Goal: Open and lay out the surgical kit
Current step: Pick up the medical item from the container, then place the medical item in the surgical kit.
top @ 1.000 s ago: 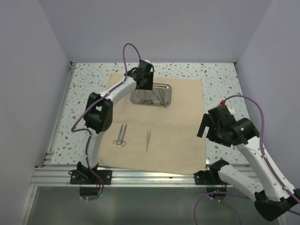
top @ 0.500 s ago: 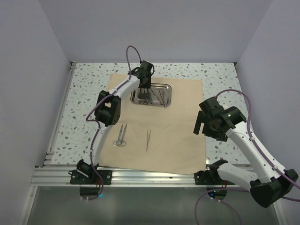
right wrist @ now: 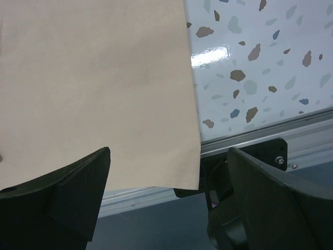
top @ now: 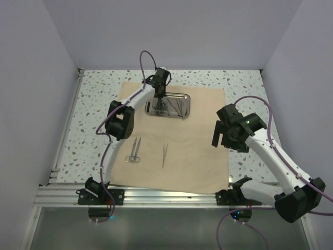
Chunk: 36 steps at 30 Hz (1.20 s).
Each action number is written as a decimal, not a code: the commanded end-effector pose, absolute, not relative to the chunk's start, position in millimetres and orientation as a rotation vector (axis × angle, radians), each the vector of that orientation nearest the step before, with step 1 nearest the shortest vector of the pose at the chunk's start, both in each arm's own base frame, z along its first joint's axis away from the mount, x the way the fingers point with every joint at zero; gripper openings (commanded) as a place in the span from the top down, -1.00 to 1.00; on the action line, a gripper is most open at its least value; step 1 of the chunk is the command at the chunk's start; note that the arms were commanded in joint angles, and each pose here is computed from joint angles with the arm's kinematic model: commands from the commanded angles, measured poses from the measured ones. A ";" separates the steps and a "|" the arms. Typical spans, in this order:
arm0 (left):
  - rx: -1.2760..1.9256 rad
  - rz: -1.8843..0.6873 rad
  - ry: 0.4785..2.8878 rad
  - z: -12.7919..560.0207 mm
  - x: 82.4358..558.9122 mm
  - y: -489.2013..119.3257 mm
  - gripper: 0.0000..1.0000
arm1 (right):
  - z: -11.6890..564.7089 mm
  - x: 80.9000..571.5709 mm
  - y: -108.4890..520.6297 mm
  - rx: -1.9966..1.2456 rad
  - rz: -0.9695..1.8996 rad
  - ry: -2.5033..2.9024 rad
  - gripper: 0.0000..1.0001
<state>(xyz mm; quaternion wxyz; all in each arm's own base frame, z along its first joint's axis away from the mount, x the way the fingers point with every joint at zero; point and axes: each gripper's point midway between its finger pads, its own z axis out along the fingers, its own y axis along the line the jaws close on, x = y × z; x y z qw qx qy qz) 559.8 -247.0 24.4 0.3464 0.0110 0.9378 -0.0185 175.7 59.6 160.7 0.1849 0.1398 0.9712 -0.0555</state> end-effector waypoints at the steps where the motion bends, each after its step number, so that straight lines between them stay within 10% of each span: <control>1: 0.087 -0.048 2.573 -27.6 538.2 -241.0 1.00 | 170.6 191.5 62.0 0.376 -0.141 2.686 -0.96; 20: 0.089 -0.247 2.269 179.0 554.4 -234.5 1.00 | 174.7 182.4 67.7 0.352 -0.020 2.655 -0.94; 36: 0.100 -0.198 2.390 173.2 384.1 -169.0 1.00 | 169.5 162.1 69.5 0.333 0.083 2.649 -0.93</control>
